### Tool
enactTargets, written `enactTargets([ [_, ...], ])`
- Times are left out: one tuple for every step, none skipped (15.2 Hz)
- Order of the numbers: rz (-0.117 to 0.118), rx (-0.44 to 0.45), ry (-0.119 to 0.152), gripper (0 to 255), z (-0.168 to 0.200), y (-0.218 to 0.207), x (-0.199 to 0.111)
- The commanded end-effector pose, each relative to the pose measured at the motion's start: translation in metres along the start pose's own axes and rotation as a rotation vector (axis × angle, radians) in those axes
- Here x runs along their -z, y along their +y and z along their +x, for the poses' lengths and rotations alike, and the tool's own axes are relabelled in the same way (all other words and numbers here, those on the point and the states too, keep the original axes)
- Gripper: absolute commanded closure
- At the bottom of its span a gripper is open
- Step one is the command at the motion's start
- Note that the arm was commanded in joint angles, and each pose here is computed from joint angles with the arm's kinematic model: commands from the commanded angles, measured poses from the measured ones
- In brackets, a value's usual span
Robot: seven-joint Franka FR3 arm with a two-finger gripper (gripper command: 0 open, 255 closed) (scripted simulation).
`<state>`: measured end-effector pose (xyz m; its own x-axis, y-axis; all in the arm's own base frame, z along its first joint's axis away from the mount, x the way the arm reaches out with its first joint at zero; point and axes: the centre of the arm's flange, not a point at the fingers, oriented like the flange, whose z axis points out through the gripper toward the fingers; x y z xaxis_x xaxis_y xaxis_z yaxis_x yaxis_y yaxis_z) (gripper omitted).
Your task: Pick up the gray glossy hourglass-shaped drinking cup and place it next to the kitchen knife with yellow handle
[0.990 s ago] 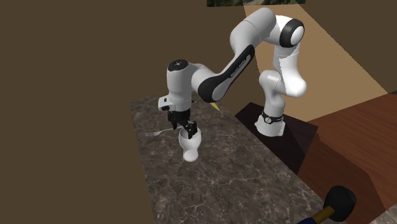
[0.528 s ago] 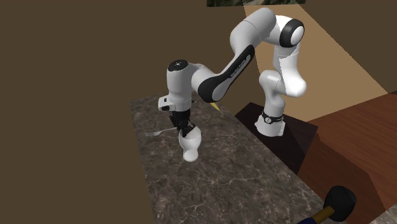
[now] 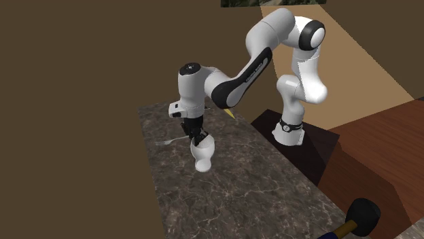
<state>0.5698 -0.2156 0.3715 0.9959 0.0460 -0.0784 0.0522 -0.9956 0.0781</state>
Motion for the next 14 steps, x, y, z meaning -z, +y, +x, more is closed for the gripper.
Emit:
enactTargets([
  [0.0,0.0,-0.001,255,-0.001,0.0,0.007],
  [0.0,0.0,-0.001,255,-0.001,0.001,0.013],
  [0.0,0.0,-0.001,255,-0.001,0.001,0.018],
  [0.0,0.0,-0.001,255,-0.002,0.002,0.023],
  [0.0,0.0,-0.001,255,-0.002,0.002,0.028],
  [0.0,0.0,-0.001,255,-0.003,0.003,0.034],
  [0.0,0.0,-0.001,255,-0.003,0.003,0.039],
  [0.0,0.0,-0.001,255,-0.004,0.003,0.044],
  [0.0,0.0,-0.001,255,-0.004,0.004,0.049],
  [0.0,0.0,-0.001,255,-0.004,0.004,0.055],
  [0.0,0.0,-0.001,255,-0.005,0.005,0.06],
  [0.0,0.0,-0.001,255,-0.005,0.005,0.065],
  [0.0,0.0,-0.001,255,-0.006,0.005,0.07],
  [0.0,0.0,-0.001,255,-0.006,0.006,0.076],
])
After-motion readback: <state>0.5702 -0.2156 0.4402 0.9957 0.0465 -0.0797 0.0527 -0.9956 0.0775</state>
